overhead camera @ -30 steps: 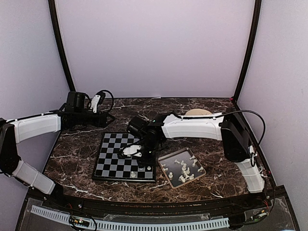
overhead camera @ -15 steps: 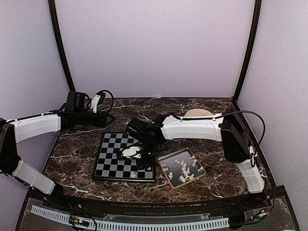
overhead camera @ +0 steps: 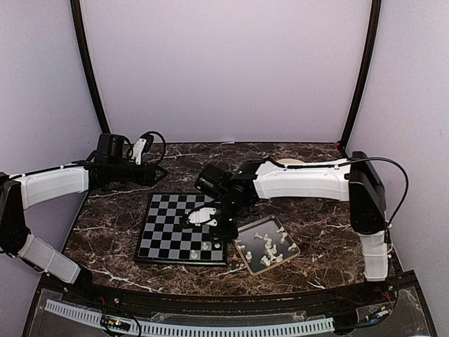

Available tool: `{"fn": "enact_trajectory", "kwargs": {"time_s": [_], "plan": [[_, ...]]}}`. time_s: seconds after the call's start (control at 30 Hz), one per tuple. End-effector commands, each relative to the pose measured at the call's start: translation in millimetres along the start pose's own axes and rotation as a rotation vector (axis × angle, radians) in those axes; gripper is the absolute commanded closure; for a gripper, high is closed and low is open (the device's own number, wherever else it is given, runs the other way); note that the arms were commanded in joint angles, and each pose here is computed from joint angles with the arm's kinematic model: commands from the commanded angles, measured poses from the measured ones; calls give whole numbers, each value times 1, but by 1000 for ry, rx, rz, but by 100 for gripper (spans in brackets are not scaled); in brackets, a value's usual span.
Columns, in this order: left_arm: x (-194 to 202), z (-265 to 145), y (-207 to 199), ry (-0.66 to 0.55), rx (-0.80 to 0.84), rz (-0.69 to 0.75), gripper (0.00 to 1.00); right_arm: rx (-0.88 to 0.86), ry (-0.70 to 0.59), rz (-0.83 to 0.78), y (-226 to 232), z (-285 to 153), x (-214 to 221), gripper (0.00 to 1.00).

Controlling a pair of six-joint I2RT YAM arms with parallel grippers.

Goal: Set up the chess pieces on the board
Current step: Place the pawn at g2, then adjust the pawn in the storage box.

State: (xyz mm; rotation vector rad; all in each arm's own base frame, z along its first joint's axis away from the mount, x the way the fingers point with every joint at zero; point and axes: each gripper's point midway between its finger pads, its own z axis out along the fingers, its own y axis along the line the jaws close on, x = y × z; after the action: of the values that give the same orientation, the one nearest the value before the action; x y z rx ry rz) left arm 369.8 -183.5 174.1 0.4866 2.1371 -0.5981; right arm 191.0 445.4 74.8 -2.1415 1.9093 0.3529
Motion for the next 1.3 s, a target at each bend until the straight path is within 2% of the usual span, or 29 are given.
{"fn": "enact_trajectory", "kwargs": {"time_s": [0.0,0.17,0.33,0.47,0.6,0.87,1.17,1.27], "plan": [[-11,-6,-4,-26,0,20,41,94,-51,28,-15,-42,22,70],[-8,-3,-3,-14,3,16,41,103,-74,144,-28,-64,73,70],[-4,0,-2,-5,2,14,41,121,-49,268,-42,-63,134,74],[-3,3,-2,4,9,8,41,124,-33,345,-46,-63,167,77],[-2,5,-2,9,18,3,41,136,17,356,-36,-57,190,77],[0,7,-3,14,25,-3,41,126,36,347,-33,-52,196,77],[2,8,-2,19,21,-4,41,41,-46,322,-38,-51,160,73],[1,8,-2,18,21,-3,41,29,-34,313,-38,-45,153,73]]}}
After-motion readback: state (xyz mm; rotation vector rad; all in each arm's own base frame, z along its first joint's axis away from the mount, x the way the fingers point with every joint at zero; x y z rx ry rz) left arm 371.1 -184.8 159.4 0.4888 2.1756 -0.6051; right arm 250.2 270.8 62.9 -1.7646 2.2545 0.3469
